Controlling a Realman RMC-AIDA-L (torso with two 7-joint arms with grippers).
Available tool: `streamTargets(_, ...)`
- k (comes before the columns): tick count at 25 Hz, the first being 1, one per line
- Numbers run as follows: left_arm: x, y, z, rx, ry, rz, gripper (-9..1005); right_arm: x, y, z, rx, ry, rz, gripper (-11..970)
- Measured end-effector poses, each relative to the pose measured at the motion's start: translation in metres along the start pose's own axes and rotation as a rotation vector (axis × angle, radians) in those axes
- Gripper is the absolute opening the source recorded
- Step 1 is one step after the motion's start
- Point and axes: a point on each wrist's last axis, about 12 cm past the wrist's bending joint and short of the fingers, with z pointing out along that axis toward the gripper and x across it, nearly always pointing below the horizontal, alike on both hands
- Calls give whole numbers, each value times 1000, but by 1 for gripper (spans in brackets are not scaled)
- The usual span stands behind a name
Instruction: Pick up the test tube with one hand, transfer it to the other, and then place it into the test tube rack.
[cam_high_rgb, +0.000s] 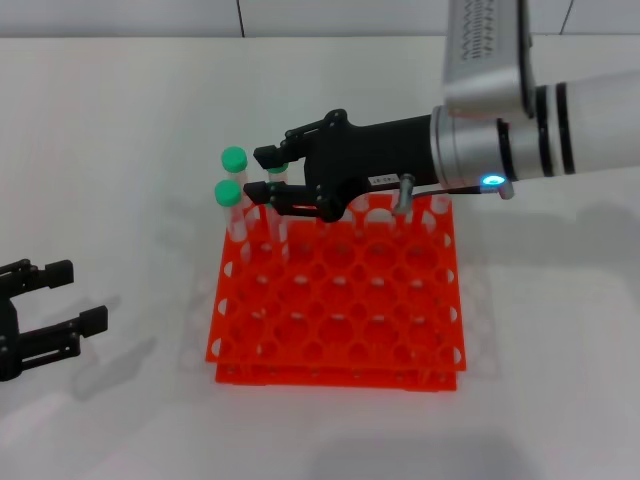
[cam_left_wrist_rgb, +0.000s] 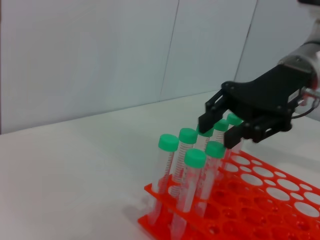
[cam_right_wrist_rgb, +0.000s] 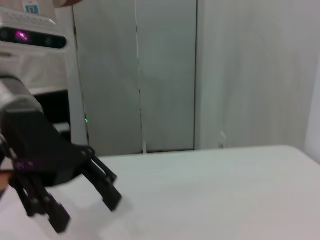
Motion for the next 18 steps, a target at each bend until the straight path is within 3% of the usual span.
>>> streamTargets(7,-6,3,4,6,-13,32,742,8,5,-34,14,-90,42,376)
streamTargets(8,-6,3,5,9,-20,40,742,17,5,-49,29,-108,63,380)
streamTargets(15,-13,7,17,45,-51,73,743,50,14,-89,90,-126,100,408)
streamTargets(18,-15,10,20,57,-35,75,746,66,22,-105,127,-132,115,472)
